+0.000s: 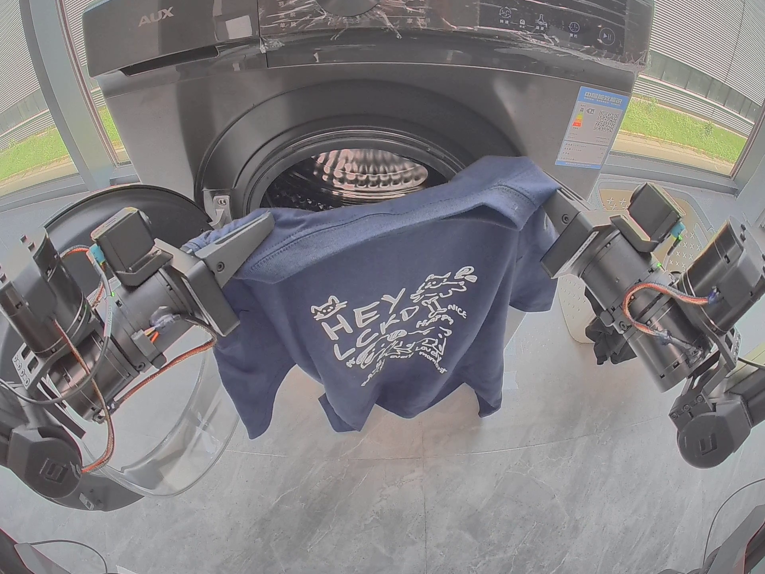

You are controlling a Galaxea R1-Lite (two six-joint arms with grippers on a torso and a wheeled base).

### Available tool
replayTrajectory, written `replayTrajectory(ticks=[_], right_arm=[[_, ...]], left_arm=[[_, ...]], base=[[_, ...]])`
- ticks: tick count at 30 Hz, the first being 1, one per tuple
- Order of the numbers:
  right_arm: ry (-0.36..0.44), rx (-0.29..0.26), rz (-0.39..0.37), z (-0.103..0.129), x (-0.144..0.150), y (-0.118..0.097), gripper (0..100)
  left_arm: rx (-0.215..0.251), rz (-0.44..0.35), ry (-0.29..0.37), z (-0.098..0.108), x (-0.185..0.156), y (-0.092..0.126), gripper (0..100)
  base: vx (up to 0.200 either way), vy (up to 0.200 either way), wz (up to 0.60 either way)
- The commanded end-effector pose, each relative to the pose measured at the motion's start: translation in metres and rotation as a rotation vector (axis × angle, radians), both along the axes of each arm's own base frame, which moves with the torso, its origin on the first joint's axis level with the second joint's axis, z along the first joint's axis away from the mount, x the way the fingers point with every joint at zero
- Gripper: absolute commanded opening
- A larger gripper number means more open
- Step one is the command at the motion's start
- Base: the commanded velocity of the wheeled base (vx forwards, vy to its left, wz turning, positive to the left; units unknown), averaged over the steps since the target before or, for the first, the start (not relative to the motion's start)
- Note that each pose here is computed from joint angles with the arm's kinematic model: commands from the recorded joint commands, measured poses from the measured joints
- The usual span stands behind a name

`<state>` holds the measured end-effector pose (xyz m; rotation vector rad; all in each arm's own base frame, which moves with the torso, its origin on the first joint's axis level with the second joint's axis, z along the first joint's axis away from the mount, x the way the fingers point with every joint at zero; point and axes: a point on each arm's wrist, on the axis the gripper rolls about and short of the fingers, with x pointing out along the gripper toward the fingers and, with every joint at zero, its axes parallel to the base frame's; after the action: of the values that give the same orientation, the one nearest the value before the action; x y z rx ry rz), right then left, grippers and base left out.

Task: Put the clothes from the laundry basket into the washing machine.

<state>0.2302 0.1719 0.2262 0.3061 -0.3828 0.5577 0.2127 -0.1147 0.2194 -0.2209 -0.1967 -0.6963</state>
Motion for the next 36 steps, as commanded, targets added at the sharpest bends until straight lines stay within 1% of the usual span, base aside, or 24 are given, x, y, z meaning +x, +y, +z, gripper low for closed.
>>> replayTrajectory(ticks=[1,4,9,12,20,23,27,33,36], right_arm=[[-0.002,0.001,-0.003,0.000,0.000,-0.001,0],[-0.005,0.004,-0.003,0.001,0.000,-0.001,0],[-0.009,0.007,-0.007,0.003,0.001,-0.002,0],[-0.015,0.011,-0.007,0.005,0.000,-0.003,0],[-0.028,0.019,-0.008,0.009,-0.003,-0.005,0],[-0.022,0.015,-0.007,0.008,-0.003,-0.004,0],[-0.011,0.006,-0.008,0.005,-0.003,-0.005,0],[0.033,-0.025,-0.014,-0.009,0.000,-0.005,0],[0.059,-0.043,-0.013,-0.017,0.001,-0.005,0]], left_arm=[[0.008,-0.002,0.016,-0.004,0.002,-0.002,0],[0.001,0.000,0.004,-0.002,0.003,-0.002,0],[-0.035,0.001,-0.058,0.009,0.003,-0.002,0],[-0.046,0.002,-0.079,0.013,0.002,-0.001,0],[-0.049,0.001,-0.088,0.015,0.001,-0.001,0],[-0.047,-0.001,-0.085,0.014,0.001,-0.001,0],[-0.035,-0.002,-0.066,0.008,0.003,-0.002,0],[-0.008,0.001,-0.022,-0.005,0.012,-0.007,0],[0.000,-0.020,-0.008,-0.011,0.012,-0.014,0]], base=[[0.000,0.000,0.00],[0.000,0.000,0.00],[0.000,0.000,0.00],[0.000,0.000,0.00],[0.000,0.000,0.00],[0.000,0.000,0.00],[0.000,0.000,0.00],[0.000,0.000,0.00],[0.000,0.000,0.00]])
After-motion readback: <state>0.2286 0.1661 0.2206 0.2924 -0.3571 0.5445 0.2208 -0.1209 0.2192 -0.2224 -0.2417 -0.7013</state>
